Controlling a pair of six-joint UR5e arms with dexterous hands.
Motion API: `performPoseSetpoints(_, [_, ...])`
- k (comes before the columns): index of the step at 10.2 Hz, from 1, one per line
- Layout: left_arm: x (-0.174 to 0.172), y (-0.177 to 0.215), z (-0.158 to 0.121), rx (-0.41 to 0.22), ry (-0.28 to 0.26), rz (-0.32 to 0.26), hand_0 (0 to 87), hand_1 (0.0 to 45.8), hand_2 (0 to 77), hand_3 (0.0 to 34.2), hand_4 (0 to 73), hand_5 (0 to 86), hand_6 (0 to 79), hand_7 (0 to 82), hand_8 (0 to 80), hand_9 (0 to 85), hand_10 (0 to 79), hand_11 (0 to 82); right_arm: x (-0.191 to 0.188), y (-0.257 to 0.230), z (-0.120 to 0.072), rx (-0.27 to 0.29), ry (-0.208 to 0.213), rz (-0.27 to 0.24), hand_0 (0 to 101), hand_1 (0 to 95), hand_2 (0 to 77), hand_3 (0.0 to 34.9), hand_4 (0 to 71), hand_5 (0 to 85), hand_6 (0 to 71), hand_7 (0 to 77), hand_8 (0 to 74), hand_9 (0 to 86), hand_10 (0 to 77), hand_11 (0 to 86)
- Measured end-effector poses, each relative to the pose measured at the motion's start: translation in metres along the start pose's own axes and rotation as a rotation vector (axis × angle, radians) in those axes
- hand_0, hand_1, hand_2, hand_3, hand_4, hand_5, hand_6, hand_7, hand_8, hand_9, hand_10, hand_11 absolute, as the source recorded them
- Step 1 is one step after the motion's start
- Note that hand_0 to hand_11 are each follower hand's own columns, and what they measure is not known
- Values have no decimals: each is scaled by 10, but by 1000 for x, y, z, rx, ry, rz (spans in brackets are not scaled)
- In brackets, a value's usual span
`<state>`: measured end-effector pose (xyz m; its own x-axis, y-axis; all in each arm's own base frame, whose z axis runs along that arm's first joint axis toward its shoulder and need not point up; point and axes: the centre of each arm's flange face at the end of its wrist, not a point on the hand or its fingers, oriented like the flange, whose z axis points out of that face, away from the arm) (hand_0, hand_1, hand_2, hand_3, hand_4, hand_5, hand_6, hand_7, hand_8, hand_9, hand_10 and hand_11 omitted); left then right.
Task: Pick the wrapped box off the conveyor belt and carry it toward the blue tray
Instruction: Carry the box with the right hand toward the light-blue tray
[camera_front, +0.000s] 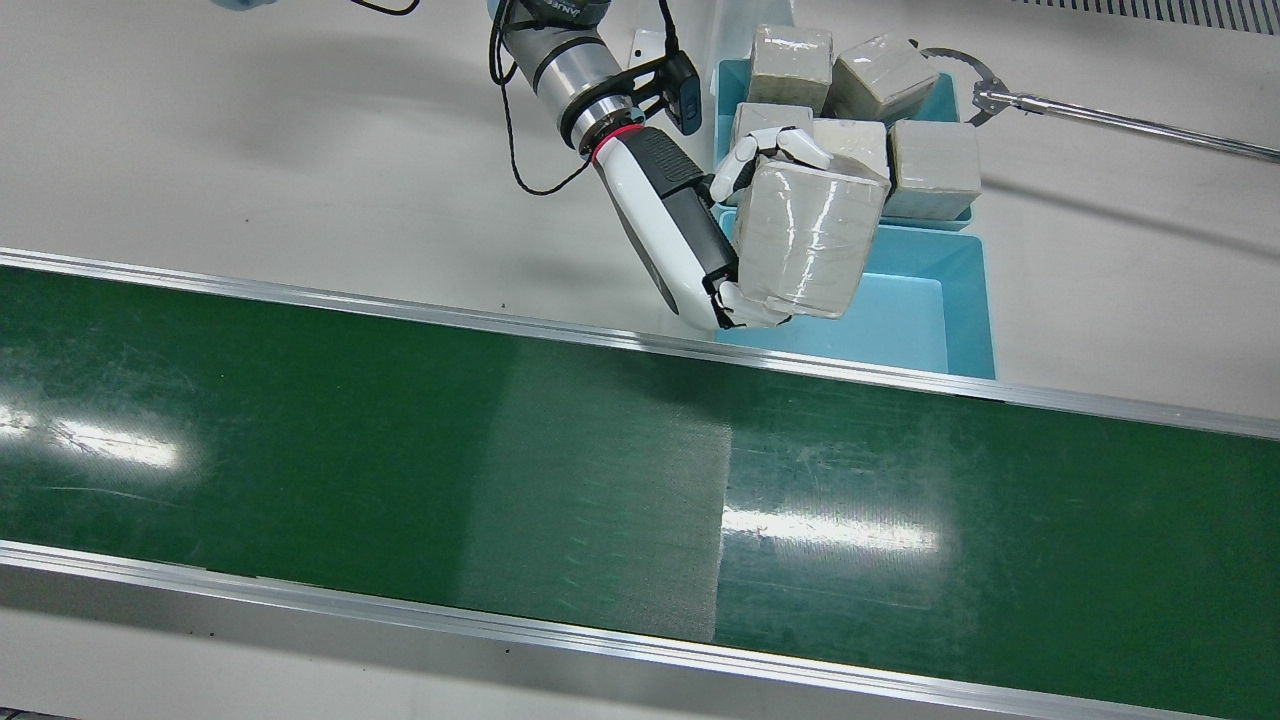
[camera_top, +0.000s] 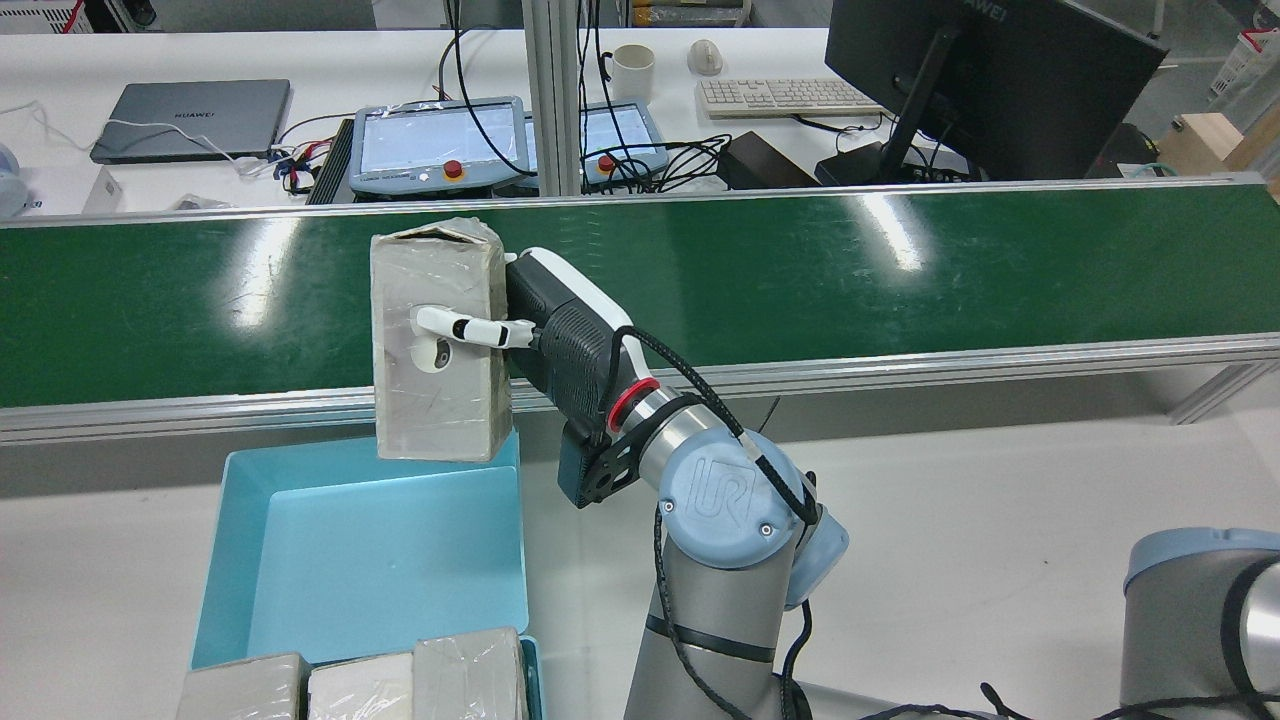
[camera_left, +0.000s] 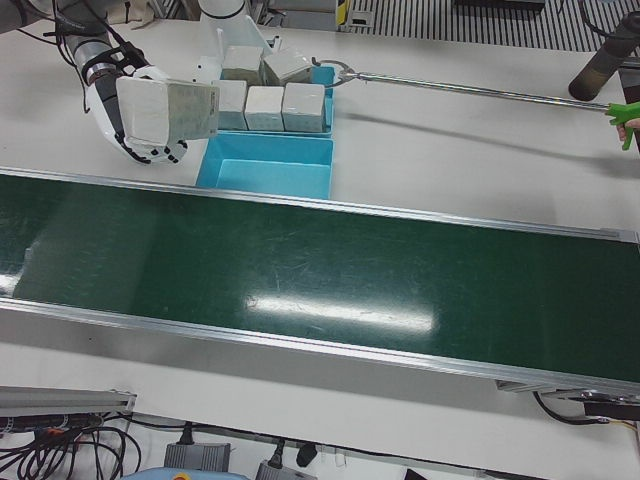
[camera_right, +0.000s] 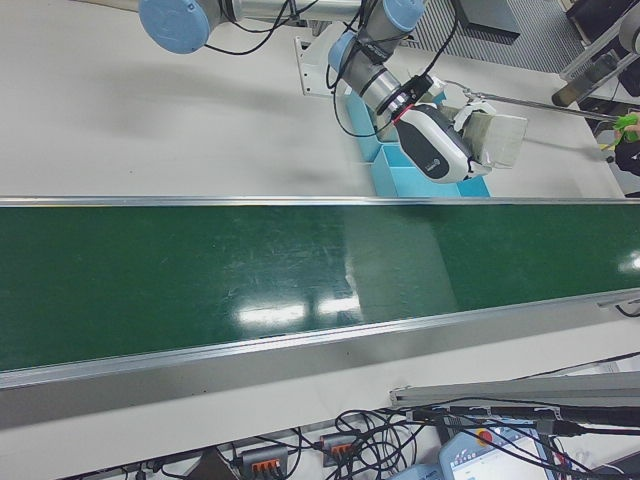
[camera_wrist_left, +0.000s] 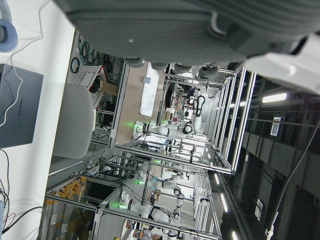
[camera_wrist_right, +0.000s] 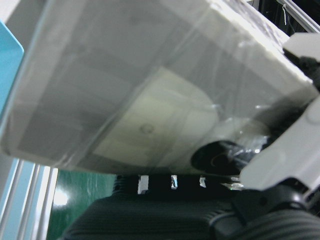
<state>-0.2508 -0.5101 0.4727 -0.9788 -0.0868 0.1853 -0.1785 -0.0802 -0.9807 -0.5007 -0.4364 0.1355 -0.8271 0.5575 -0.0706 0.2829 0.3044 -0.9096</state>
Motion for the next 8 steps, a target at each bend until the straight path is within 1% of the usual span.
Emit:
performPoseSetpoints(1, [0,0,0,0,0,0,0,0,11,0,0,11,5,5,5,5,5,5,9,0,-1,0,14,11,464,11,485,8,365,791,551,687,573,682,518,704])
performPoseSetpoints(2, [0,0,0,0,0,0,0,0,11,0,0,11,0,5,5,5,5,5,18,-2,-1,2,27,27,467,11,485,3,355,785,556,693,475,698,404,633])
performPoseSetpoints(4, [0,0,0,0,0,0,0,0,11,0,0,11,0,5,5,5,5,5,38,-10,3,1,62,70,467,11,485,3,355,785,556,693,475,698,404,633])
performPoseSetpoints(5, [0,0,0,0,0,0,0,0,11,0,0,11,5,5,5,5,5,5,45,-11,7,-4,76,84,486,22,458,4,153,742,458,774,278,709,202,415])
performPoseSetpoints(6, [0,0,0,0,0,0,0,0,11,0,0,11,5,5,5,5,5,5,50,-10,10,-10,86,93,494,44,371,7,136,731,404,774,164,169,60,322])
performPoseSetpoints(7, [0,0,0,0,0,0,0,0,5,0,0,11,5,5,5,5,5,5,53,-7,12,-17,92,100,469,115,131,8,120,616,327,774,44,98,0,196])
performPoseSetpoints(8, [0,0,0,0,0,0,0,0,11,0,0,11,5,5,5,5,5,5,56,-4,14,-27,97,107,469,115,131,8,120,616,245,774,0,16,0,33])
